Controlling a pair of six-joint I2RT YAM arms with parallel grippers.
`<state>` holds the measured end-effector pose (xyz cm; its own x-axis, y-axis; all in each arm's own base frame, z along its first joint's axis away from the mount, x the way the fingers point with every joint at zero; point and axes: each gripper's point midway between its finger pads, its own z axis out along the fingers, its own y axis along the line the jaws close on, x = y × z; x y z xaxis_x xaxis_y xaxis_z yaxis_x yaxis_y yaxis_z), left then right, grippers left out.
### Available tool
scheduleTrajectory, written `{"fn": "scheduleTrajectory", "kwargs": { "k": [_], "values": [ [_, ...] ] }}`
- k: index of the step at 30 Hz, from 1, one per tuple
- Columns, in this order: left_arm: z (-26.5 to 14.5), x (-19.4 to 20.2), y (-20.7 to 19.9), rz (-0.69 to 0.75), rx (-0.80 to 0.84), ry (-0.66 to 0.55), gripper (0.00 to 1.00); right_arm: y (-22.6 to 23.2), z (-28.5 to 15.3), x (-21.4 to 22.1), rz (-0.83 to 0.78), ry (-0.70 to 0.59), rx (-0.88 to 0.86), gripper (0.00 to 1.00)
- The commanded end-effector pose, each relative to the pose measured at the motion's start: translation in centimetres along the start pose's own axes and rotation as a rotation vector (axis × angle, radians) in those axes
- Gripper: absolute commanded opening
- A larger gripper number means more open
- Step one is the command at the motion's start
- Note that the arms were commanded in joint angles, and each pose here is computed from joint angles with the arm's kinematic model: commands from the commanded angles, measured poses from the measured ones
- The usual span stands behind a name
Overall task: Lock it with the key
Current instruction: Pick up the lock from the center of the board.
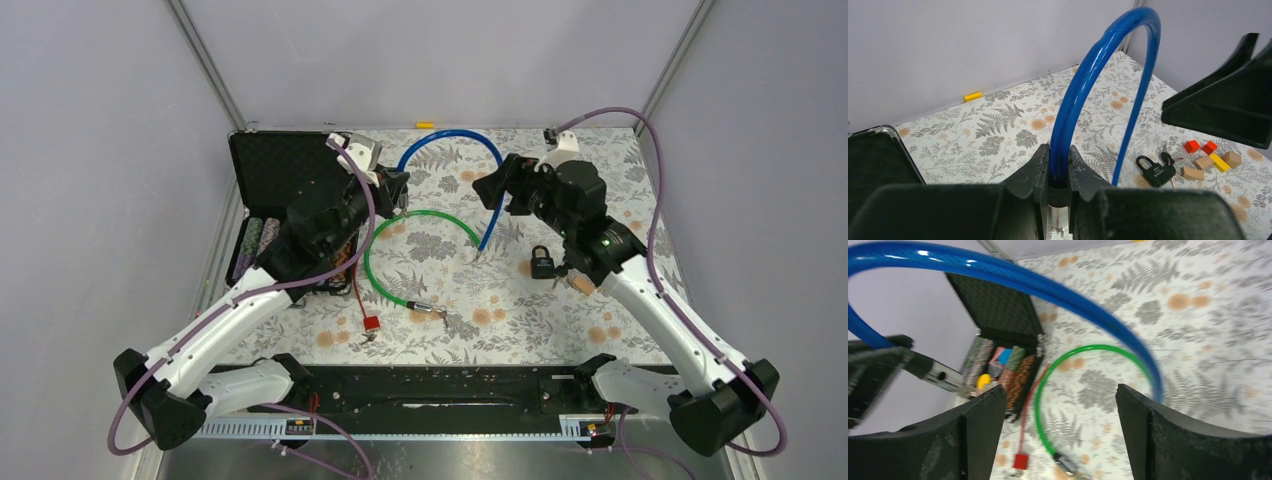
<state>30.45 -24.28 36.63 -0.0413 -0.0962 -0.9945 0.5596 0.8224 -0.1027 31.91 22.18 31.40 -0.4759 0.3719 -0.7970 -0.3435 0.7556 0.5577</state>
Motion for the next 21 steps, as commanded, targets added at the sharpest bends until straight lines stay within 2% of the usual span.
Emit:
{"fn": "scheduleTrajectory", "kwargs": {
  "k": [1,5,8,14,21],
  "values": [
    [-1.7,-6.8,0.0,-0.028,-0.002,-0.220,0.00,-4.2,-2.4,-0.5,-0.246,-0.031,0.175,0.87],
    [-2.7,-8.2,-0.2,-0.062,0.009,-0.266,0.00,-5.2,-2.9,1.7,-0.281,0.017,0.161,0.89],
    [-3.4,-9.3,-0.3,-0.084,0.014,-0.301,0.00,-5.2,-2.6,3.6,-0.241,0.041,0.117,0.88],
    [-4.7,-11.1,0.0,-0.130,0.000,-0.360,0.00,-4.9,-2.6,6.1,-0.198,0.049,0.026,0.83],
    [-5.2,-12.0,-0.5,-0.188,0.032,-0.381,0.00,-3.1,-2.6,6.9,-0.210,0.039,-0.106,0.70]
  ]
}}
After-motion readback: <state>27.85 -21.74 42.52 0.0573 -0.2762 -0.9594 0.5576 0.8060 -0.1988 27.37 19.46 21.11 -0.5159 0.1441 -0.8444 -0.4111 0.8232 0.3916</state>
